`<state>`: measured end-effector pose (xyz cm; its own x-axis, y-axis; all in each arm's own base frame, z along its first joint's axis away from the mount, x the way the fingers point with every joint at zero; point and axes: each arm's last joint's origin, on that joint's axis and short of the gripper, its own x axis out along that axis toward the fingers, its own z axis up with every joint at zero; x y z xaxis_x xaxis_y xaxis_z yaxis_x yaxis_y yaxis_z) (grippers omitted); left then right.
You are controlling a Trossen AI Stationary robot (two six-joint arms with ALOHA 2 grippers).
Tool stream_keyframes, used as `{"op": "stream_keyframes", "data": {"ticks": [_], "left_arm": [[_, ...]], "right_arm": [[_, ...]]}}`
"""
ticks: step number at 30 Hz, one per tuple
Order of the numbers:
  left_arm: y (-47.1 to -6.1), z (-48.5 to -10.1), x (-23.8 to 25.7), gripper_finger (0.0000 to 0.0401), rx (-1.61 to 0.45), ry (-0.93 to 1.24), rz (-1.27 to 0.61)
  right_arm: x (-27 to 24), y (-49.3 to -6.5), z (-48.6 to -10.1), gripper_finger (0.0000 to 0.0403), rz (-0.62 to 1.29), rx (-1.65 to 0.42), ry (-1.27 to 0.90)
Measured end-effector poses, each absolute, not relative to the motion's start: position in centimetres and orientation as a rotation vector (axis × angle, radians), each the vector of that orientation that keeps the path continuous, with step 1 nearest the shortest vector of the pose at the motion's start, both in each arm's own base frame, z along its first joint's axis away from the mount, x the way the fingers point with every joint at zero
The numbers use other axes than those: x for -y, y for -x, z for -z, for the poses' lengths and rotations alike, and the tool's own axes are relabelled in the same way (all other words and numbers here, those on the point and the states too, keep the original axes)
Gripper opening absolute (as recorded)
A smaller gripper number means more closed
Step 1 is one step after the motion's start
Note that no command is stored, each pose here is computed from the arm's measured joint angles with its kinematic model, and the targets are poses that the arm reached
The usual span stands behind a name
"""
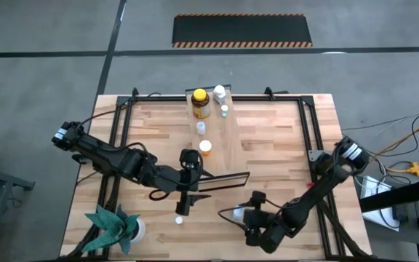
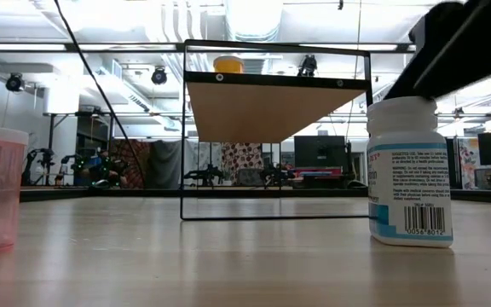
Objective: Pick and place medicine bottles onto shelf by color
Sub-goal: Put the white pill bottle on the shelf
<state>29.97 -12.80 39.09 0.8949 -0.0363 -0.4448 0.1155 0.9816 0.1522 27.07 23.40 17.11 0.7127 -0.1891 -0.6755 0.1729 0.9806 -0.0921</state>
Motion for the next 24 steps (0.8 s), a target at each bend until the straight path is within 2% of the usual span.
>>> {"op": "stream_keyframes", "data": {"ticks": [6,18,24], "left_arm": [[-29.97,-39.09,12.8,0.0263,-0.457,-0.177,0.079],[-29.96,-39.09,12.81,0.0263,-0.457,-0.18,0.079],[-29.96,-39.1,12.81,0.0263,-0.455,-0.204,0.083]], "right_arm": [[-23.12,-27.21,-16.35,0.0306,0.227,-0.758,0.034],[-22.96,-27.13,-16.06,0.0191,0.235,-0.761,0.027],[-23.27,-27.05,-16.61,0.0169,0.185,-0.779,0.034]]}}
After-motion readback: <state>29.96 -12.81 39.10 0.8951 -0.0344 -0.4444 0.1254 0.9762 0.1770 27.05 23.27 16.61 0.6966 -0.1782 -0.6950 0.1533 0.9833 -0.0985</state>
